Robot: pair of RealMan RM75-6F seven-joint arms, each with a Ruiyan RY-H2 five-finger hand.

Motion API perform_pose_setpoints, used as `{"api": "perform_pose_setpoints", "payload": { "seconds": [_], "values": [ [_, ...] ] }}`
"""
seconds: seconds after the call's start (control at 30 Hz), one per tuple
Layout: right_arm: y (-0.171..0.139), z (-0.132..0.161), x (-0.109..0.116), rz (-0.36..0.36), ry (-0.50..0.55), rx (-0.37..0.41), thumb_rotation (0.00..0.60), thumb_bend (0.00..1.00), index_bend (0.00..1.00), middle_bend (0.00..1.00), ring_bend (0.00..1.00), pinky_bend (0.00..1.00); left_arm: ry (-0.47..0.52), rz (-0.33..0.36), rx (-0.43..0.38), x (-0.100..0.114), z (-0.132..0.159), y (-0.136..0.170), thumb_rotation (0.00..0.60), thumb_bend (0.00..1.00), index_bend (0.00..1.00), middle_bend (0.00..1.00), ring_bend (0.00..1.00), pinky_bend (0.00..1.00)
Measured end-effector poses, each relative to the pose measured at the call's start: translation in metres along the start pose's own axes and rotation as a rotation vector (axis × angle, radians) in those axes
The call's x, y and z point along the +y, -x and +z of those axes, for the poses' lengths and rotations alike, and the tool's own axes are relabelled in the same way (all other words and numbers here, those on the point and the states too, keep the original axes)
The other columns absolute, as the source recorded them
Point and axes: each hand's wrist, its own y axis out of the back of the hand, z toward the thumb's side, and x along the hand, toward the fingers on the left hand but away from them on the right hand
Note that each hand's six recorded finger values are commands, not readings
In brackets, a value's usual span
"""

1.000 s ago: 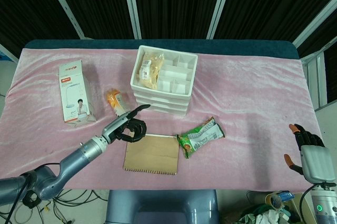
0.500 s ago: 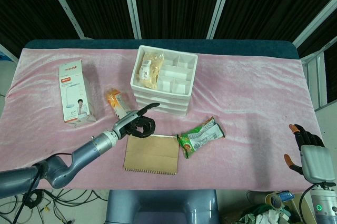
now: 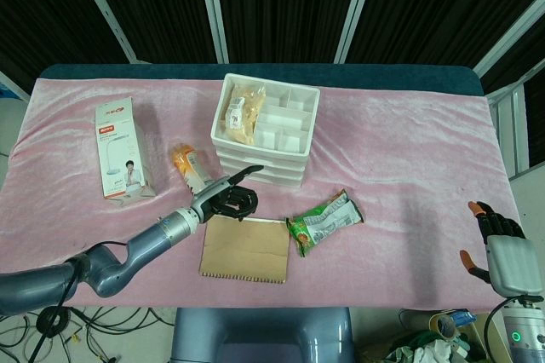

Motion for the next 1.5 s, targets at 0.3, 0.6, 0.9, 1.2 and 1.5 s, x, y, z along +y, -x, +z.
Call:
{"api": "perform_pose_setpoints", "payload": {
  "seconds": [0.3, 0.6, 0.9, 1.2, 1.5],
  "values": [
    [0.000, 0.000, 0.000, 0.001, 0.001, -0.002, 0.600, 0.23, 0.15, 0.11, 0.18, 0.20, 0.036, 0.012, -0.012, 0.006, 0.000, -0.012, 0.600, 0.42, 0.00, 0.61, 0.62, 0.65],
    [0.000, -0.001, 0.000, 0.001, 0.000, -0.004, 0.600, 0.23, 0.15, 0.11, 0.18, 0.20, 0.048, -0.009, -0.009, 0.003, -0.001, -0.019, 0.600, 0.42, 0.00, 0.61, 0.62, 0.65],
    [0.001, -0.001, 0.000, 0.002, 0.003, -0.010, 0.600, 0.23, 0.15, 0.11, 0.18, 0.20, 0.045, -0.030, -0.012, -0.002, -0.002, -0.025, 0.600, 0.42, 0.00, 0.61, 0.62, 0.65],
    [0.001, -0.001, 0.000, 0.003, 0.001, -0.008, 0.600, 0.23, 0.15, 0.11, 0.18, 0.20, 0.049, -0.037, -0.024, -0.007, -0.001, -0.029, 0.600, 0.42, 0.00, 0.61, 0.62, 0.65],
    [0.001, -0.001, 0.000, 0.003, 0.000, -0.008, 0.600, 0.24, 0.15, 0.11, 0.18, 0.20, 0.061, -0.026, -0.043, -0.004, 0.001, -0.027, 0.600, 0.42, 0.00, 0.61, 0.62, 0.65]
  ]
}}
